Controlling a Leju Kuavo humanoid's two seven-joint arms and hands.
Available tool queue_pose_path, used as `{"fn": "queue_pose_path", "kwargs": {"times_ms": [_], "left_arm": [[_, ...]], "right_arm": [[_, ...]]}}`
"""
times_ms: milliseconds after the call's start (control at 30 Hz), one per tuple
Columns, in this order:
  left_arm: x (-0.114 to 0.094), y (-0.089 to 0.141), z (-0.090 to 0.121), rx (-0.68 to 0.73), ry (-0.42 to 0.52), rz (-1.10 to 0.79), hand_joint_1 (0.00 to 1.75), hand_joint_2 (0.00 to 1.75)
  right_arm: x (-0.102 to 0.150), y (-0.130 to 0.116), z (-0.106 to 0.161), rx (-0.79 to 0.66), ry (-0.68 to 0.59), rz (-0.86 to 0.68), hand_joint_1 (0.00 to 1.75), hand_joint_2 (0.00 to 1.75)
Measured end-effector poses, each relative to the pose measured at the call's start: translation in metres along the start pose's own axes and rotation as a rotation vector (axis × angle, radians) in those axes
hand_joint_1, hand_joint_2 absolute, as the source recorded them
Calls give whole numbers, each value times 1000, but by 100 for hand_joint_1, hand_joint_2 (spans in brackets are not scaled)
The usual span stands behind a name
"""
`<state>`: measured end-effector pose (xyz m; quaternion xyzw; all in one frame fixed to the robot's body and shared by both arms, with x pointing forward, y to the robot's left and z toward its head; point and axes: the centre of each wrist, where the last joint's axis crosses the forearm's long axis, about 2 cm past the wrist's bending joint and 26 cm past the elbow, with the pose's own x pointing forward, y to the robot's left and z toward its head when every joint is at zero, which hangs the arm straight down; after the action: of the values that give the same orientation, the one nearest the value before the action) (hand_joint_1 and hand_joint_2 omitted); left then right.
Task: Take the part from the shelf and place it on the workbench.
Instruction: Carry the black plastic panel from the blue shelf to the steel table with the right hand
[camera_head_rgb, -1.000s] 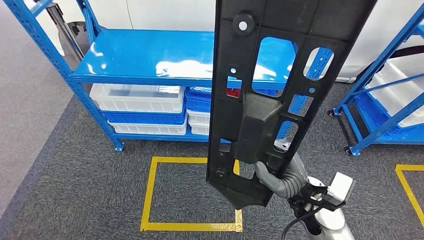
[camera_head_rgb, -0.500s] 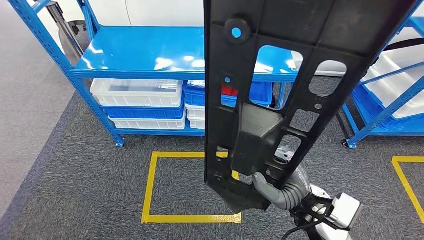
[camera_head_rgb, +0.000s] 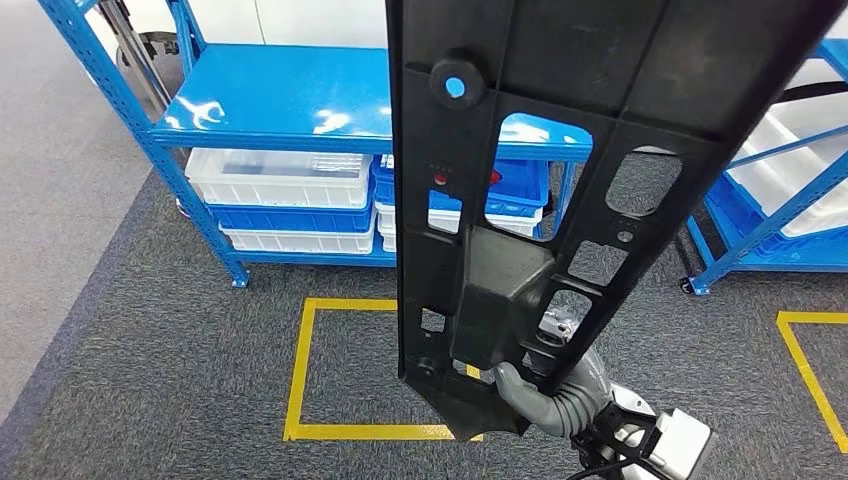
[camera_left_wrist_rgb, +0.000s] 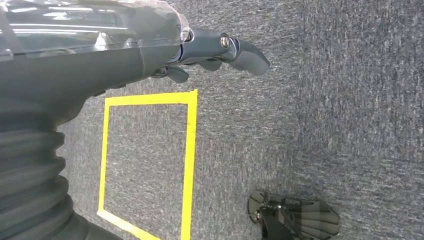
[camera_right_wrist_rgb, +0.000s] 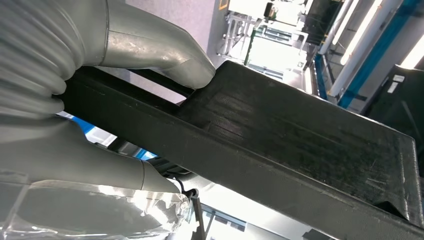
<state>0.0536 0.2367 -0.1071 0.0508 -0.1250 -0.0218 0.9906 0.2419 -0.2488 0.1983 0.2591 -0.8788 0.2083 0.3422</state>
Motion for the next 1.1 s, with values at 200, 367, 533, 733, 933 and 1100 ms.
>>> {"fn": "queue_pose_path", "kwargs": {"times_ms": [200, 367, 533, 733, 933, 1100], "left_arm": [[0, 0, 0, 1, 4, 9, 0, 175], [0, 0, 0, 0, 2, 5, 0, 175], [2, 0, 0, 3, -8, 7, 0, 175], [-1, 0, 0, 5, -1, 6, 0, 175], [-1, 0, 0, 8, 8, -2, 0, 175], [0, 0, 0, 8, -4, -5, 0, 175]], "right_arm": [[0, 4, 7, -6, 5, -29, 175, 175], [3, 4, 5, -10, -3, -31, 175, 175], [5, 4, 4, -15, -9, -32, 175, 175], [5, 5, 7, -18, -5, -40, 175, 175], [6, 4, 9, -25, -11, -42, 175, 175], [8, 3, 11, -36, -14, -32, 175, 175]]}}
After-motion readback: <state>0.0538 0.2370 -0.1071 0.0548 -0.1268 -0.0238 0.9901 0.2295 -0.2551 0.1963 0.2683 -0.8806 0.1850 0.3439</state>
